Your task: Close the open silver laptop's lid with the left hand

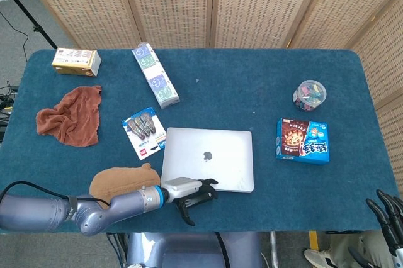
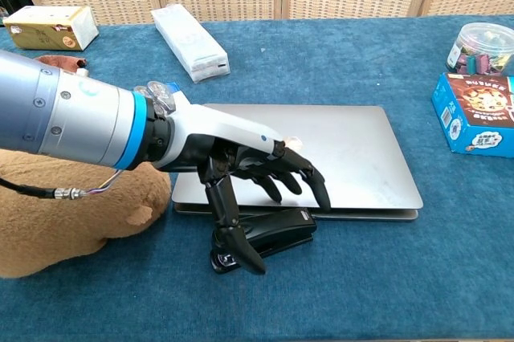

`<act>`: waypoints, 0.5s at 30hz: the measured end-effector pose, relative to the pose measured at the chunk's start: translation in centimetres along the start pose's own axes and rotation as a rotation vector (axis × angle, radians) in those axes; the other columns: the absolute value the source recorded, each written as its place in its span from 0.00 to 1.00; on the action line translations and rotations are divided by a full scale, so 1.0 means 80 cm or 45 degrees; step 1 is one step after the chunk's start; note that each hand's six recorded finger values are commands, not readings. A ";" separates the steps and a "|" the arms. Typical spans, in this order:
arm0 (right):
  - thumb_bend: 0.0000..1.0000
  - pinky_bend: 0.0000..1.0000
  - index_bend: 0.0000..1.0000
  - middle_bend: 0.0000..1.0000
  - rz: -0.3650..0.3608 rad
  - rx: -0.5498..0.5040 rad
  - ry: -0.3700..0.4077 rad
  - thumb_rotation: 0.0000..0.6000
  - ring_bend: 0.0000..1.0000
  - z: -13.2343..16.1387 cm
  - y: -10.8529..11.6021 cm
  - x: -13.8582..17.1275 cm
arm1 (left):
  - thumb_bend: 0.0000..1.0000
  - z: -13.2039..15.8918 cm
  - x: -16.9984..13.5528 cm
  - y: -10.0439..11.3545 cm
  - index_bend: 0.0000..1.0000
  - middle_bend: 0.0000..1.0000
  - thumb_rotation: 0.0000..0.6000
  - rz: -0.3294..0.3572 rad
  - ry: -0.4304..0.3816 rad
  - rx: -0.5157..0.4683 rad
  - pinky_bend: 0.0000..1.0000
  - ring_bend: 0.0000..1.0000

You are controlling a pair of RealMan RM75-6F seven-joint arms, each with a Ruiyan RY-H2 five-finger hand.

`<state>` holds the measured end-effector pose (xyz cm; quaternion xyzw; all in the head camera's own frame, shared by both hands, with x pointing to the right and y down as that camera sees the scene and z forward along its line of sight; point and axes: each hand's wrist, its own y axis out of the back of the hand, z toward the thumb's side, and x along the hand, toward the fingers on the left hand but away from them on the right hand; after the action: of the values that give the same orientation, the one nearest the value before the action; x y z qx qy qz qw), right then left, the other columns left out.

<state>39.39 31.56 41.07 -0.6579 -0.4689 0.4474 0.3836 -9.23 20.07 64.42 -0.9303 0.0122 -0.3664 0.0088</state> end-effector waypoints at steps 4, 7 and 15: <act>0.18 0.06 0.00 0.00 -0.001 -0.003 0.004 1.00 0.00 0.001 0.000 0.000 | 0.09 -0.003 0.001 -0.004 0.25 0.05 1.00 -0.007 0.005 -0.001 0.12 0.08; 0.18 0.06 0.00 0.00 0.000 -0.002 0.003 1.00 0.00 0.001 0.000 0.000 | 0.09 -0.005 0.002 -0.009 0.25 0.05 1.00 -0.021 0.010 -0.001 0.12 0.08; 0.18 0.06 0.00 0.00 0.004 -0.004 0.004 1.00 0.00 0.001 -0.001 -0.001 | 0.09 -0.014 0.005 -0.019 0.25 0.05 1.00 -0.039 0.027 -0.006 0.12 0.08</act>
<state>39.28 31.52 41.16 -0.6599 -0.4679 0.4463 0.3826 -9.69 21.60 65.56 -0.9265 -0.0012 -0.3762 0.0007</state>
